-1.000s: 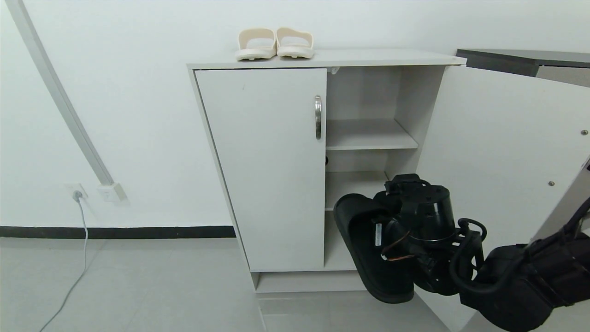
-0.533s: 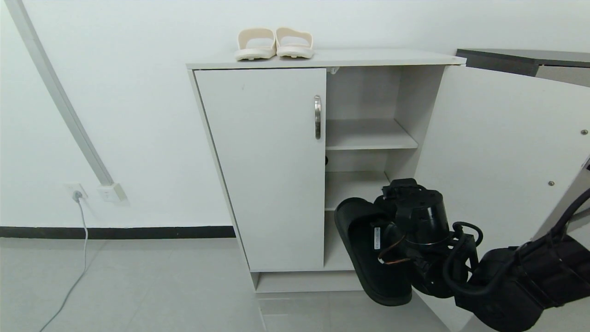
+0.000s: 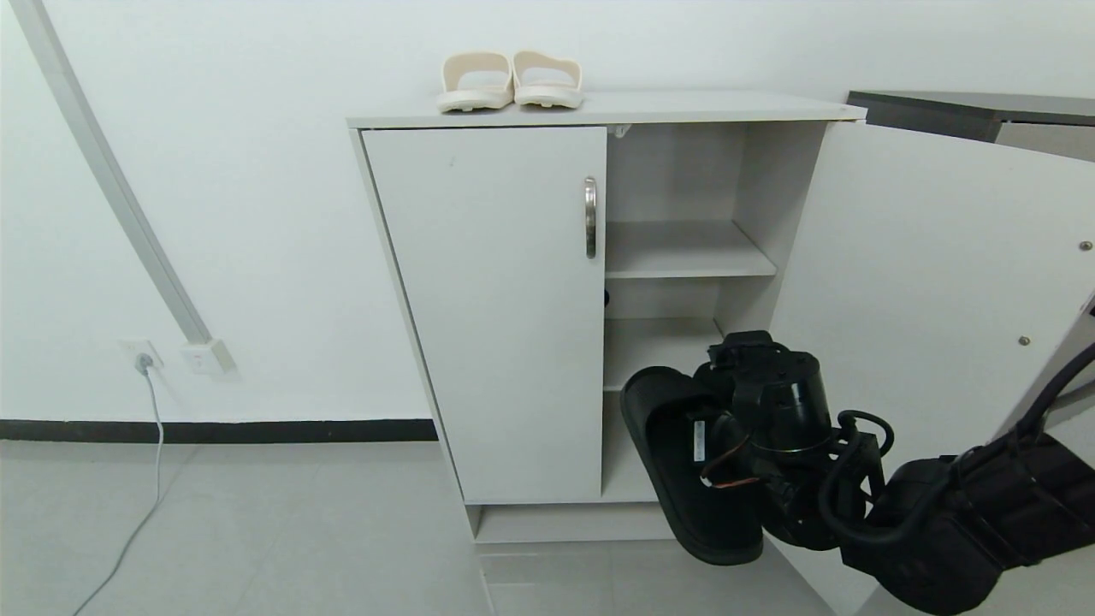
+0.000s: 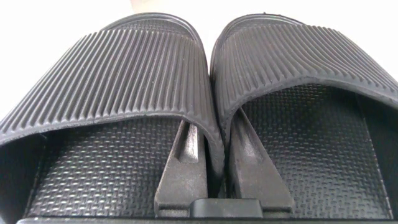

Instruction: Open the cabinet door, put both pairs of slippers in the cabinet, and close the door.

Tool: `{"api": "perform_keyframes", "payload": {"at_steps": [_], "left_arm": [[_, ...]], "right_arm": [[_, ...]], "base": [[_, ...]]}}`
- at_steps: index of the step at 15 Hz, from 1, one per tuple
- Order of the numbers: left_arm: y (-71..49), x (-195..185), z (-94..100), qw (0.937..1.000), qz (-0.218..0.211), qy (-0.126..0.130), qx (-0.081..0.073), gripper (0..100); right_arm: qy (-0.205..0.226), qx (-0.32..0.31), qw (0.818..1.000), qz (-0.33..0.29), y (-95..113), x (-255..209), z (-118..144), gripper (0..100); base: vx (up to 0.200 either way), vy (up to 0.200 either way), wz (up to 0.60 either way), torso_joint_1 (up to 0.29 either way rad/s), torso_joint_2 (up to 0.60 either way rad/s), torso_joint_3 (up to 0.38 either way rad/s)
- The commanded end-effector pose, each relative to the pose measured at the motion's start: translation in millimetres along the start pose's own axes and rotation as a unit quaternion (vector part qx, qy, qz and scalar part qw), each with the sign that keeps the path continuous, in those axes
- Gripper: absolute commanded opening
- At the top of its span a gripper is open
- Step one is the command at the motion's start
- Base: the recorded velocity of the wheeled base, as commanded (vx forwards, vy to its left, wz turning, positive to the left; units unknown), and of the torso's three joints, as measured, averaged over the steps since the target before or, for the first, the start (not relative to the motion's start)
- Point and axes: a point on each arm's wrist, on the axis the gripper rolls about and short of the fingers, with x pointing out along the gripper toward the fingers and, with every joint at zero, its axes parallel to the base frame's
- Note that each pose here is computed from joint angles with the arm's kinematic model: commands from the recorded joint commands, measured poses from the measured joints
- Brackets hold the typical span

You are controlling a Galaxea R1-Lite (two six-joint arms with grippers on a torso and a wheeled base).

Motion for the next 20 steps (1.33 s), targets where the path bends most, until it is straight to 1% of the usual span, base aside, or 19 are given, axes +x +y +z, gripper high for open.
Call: {"api": "perform_keyframes", "payload": {"at_steps": [1,2,3,4,6,7,9,10,11,12,13,14,18,19,20], "left_arm": [[1.1,0.2,-0.3,0.9997,0.025,0.0,-0.002,0],[1.5,0.3,-0.4,0.9994,0.035,0.001,-0.006,0],[1.1,0.3,-0.1,0.9995,0.026,0.001,-0.019,0],[1.2,0.4,-0.5,0.9995,0.026,0.002,-0.019,0],[1.4,0.4,-0.7,0.9991,0.031,0.002,-0.029,0],[1.9,0.3,-0.8,0.9984,0.042,0.002,-0.037,0],[1.8,0.2,-0.6,0.9987,0.04,0.002,-0.033,0],[1.3,0.3,-0.6,0.999,0.029,0.003,-0.034,0],[1.2,0.2,-5.4,0.9987,0.026,0.025,-0.035,0],[1.1,0.1,-4.8,0.9988,0.024,0.024,-0.036,0],[1.0,0.2,-4.5,0.999,0.021,0.023,-0.033,0],[0.7,0.2,-4.5,0.9991,0.015,0.023,-0.033,0],[0.6,0.3,-5.0,0.9991,0.012,0.024,-0.033,0],[0.6,0.2,-4.5,0.9991,0.012,0.023,-0.033,0],[0.6,0.2,-4.5,0.9991,0.012,0.023,-0.032,0]], "right_arm": [[-0.006,0.003,1.0,0.009,5.2,0.7,-1.4,0],[-0.008,0.002,1.0,0.007,7.6,4.9,-5.7,0],[-0.012,0.002,1.0,0.006,8.9,7.8,-8.1,0],[-0.018,-0.003,1.0,-0.003,9.5,10.1,-10.6,0],[-0.025,-0.003,0.999,-0.027,11.8,18.2,-14.0,0],[-0.03,-0.001,0.999,-0.037,15.3,22.8,-13.5,0],[-0.036,0.002,0.999,-0.041,16.6,24.9,-13.2,0],[-0.041,0.002,0.998,-0.039,18.2,26.8,-12.1,0],[-0.044,0.002,0.998,-0.04,17.9,27.2,-11.8,0],[-0.049,0.004,0.998,-0.04,18.1,27.6,-11.8,0],[-0.047,0.003,0.998,-0.041,18.2,28.4,-13.5,0],[-0.045,0.002,0.998,-0.041,18.8,29.9,-15.7,0],[-0.06,0.016,0.994,-0.087,15.6,38.5,-10.5,0],[-0.06,0.015,0.994,-0.089,15.5,38.7,-11.4,0],[-0.057,0.013,0.994,-0.089,15.6,39.8,-13.8,0]], "base": [[0.0,0.0,0.0,0.0,0.0,0.0],[0.0,0.0,0.0,0.0,0.0,0.0],[0.0,0.0,0.0,0.0,0.0,0.0],[0.0,0.0,0.0,0.0,0.0,0.0],[0.0,0.0,0.0,0.0,0.0,0.0],[0.0,0.0,0.0,0.0,0.0,0.0],[0.0,0.0,0.0,0.0,0.0,0.0],[0.0,0.0,0.0,0.0,0.0,0.0],[0.0,0.0,0.0,0.0,0.0,0.0],[0.0,0.0,0.0,0.0,0.0,0.0],[0.0,0.0,0.0,0.0,0.0,0.0],[0.0,0.0,0.0,0.0,0.0,0.0],[0.0,0.0,0.0,0.0,0.0,0.0],[0.0,0.0,0.0,0.0,0.0,0.0],[0.0,-0.2,0.0,0.002,0.0,-0.002]]}}
